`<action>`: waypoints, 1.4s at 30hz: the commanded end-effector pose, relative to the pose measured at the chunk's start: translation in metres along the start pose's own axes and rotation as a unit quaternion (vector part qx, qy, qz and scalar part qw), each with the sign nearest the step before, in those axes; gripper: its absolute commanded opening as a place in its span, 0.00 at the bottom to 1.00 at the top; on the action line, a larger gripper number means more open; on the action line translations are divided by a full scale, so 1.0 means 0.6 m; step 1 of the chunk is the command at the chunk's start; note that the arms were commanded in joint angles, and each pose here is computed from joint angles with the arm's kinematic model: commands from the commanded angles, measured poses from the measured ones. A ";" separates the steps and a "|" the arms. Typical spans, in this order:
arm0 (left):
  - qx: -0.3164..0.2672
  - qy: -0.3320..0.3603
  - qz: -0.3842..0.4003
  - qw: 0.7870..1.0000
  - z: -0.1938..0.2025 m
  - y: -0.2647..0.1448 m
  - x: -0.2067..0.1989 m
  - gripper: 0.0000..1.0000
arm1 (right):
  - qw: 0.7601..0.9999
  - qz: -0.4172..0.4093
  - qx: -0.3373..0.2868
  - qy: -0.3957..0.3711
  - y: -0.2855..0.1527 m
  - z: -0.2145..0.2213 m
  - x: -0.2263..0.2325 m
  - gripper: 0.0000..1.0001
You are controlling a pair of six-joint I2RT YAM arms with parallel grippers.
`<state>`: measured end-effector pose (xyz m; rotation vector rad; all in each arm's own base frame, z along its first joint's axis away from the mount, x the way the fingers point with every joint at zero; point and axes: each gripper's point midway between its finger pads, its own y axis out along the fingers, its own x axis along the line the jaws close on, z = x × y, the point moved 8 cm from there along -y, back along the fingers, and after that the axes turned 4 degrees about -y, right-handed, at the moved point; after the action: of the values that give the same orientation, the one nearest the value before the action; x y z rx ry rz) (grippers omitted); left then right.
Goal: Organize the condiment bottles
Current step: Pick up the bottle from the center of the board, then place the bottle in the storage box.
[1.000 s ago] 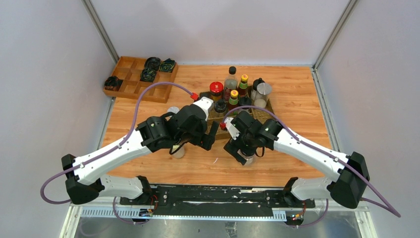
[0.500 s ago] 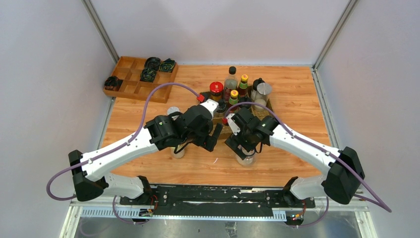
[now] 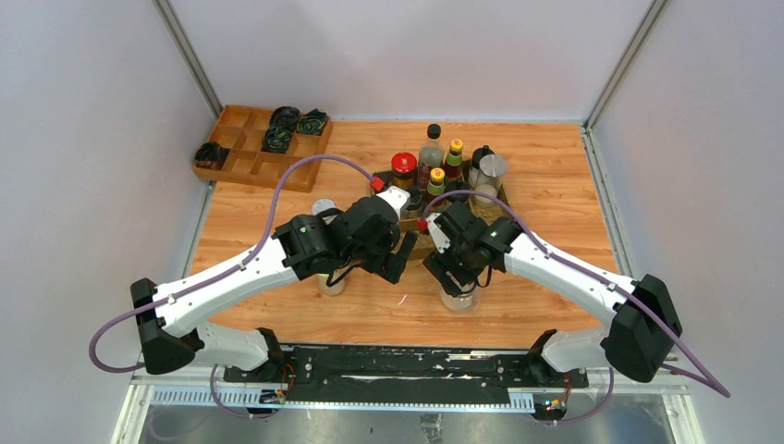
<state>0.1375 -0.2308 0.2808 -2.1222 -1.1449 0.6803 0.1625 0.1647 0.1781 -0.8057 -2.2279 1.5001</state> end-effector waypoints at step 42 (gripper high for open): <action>-0.007 -0.005 0.018 1.000 0.020 -0.023 0.011 0.96 | 0.935 0.223 -0.163 0.225 -0.155 -0.068 -0.157 0.59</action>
<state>0.1289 -0.2209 0.2798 -2.1409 -1.1147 0.6995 0.2124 0.1281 0.2692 -1.5466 -2.0504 0.9773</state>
